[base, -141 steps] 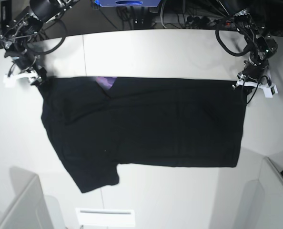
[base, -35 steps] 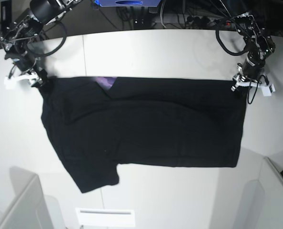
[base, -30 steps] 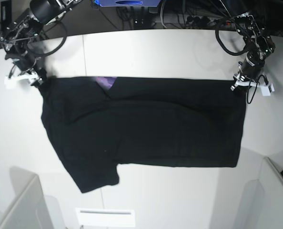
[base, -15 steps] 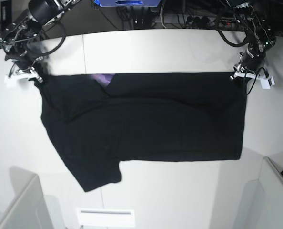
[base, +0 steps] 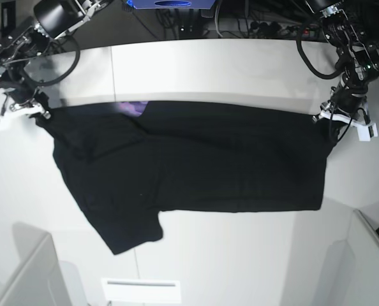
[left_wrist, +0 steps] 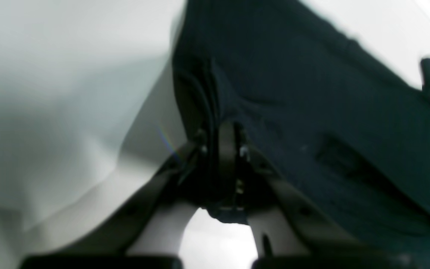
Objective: Fold the T-shirt properly
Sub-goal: 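Pull the shirt toward the robot with both grippers, straightening it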
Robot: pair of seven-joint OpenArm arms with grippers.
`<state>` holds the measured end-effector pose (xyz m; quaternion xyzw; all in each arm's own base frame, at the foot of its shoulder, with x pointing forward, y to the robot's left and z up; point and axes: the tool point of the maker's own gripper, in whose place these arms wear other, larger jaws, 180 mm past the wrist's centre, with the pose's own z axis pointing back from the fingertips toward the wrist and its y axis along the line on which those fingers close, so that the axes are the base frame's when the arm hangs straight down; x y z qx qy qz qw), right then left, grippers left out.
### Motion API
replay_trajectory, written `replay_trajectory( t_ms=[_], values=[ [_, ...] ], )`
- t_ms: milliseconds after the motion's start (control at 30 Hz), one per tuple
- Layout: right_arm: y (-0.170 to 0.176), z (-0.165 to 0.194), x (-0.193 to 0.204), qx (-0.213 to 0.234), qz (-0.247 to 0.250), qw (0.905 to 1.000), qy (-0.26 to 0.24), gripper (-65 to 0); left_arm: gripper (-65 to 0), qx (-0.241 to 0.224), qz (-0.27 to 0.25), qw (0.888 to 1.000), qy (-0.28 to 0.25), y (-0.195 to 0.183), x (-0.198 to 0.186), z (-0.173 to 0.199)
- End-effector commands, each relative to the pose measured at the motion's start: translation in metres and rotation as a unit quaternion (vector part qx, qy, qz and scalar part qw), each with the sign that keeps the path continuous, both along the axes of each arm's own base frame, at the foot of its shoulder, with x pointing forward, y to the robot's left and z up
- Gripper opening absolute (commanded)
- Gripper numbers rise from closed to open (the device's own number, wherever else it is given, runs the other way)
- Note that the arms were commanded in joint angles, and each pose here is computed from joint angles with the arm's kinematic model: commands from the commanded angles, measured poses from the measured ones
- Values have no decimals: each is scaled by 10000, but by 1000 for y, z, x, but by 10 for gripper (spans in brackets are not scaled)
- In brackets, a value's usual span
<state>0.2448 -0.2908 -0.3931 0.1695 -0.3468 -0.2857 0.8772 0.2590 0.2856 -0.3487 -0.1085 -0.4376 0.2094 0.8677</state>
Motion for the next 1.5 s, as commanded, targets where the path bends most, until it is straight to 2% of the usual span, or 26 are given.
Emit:
replay_trajectory(
  t_ms=[0,133,200,467,700,1233,1467],
  values=[
    [-17,24,12,-241,-102,9992,-307,-650,-650,85,-43,9999,-63,4,3,9],
    [-25,34,13,-13,-482,9987,-155,-650,-650,57,206,9997,125,23,-7,12],
    [-24,33,11,0,-484,9988,-121,-650,-650,65,240,9996,162,25,-11,11],
    [-16,0,-33,100,-494,9977,460,-650,-650,76,224,9953,936,25,-63,-25],
    [-14,-10,-53,92,-495,9963,697,-650,-650,-38,306,9903,1353,29,-89,-47],
    [-16,0,-88,-173,-774,9937,796,-650,-650,-65,338,9839,1752,28,-124,-60],
    [-16,-8,-107,-189,-789,9914,1023,-650,-650,-37,335,9831,1800,29,-128,-61]
  ],
)
